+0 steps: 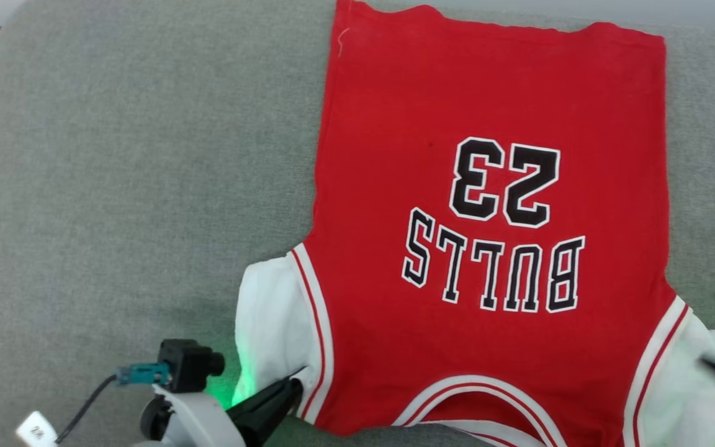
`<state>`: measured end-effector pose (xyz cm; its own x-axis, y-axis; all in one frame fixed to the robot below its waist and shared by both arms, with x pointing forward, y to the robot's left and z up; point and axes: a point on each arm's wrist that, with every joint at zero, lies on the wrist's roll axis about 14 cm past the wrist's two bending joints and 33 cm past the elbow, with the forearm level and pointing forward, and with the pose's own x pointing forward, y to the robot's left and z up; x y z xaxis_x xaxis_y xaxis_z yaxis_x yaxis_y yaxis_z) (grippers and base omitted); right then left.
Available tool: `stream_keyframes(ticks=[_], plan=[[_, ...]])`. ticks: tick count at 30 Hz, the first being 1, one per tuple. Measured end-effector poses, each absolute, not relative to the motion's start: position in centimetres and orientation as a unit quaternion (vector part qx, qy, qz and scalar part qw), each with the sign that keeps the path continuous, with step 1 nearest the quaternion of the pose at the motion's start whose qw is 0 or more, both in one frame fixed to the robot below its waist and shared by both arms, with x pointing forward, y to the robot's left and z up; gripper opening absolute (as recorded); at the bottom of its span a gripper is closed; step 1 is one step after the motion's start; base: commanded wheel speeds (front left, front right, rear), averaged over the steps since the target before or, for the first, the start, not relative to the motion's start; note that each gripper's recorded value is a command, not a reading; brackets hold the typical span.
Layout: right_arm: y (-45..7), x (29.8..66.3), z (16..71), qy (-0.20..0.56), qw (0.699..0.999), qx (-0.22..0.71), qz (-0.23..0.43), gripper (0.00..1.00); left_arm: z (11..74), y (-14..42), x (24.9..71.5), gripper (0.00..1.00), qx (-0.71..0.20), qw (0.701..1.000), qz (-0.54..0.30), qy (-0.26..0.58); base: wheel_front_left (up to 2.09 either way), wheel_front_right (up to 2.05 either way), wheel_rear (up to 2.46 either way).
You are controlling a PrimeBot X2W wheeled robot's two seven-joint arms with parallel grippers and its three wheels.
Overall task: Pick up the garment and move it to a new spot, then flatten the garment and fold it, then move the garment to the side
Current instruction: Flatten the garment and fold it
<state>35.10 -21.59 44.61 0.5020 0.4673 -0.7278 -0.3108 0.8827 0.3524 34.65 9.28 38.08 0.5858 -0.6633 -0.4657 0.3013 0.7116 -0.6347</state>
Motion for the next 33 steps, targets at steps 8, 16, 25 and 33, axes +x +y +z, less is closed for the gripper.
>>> stream_keyframes(ticks=[8,16,25,33], plan=[[-28.0,45.8,52.2,0.309,0.94,0.032,0.143,1.0,38.8,8.3,34.8,0.0,-0.26,0.854,-0.293,0.343,0.0,0.0,0.0],[-26.5,55.7,51.1,0.295,0.949,-0.019,0.113,1.0,38.8,8.6,35.5,0.0,-0.267,0.858,-0.287,0.333,0.0,0.0,0.0],[-24.2,62.2,44.3,0.402,0.912,-0.022,0.079,1.0,38.1,8.8,36.6,0.0,-0.276,0.859,-0.278,0.329,0.0,0.0,0.0],[-24.1,62.7,38.7,0.509,0.858,-0.037,0.056,1.0,37.3,9.0,36.9,0.0,-0.285,0.858,-0.271,0.331,0.0,0.0,0.0]])
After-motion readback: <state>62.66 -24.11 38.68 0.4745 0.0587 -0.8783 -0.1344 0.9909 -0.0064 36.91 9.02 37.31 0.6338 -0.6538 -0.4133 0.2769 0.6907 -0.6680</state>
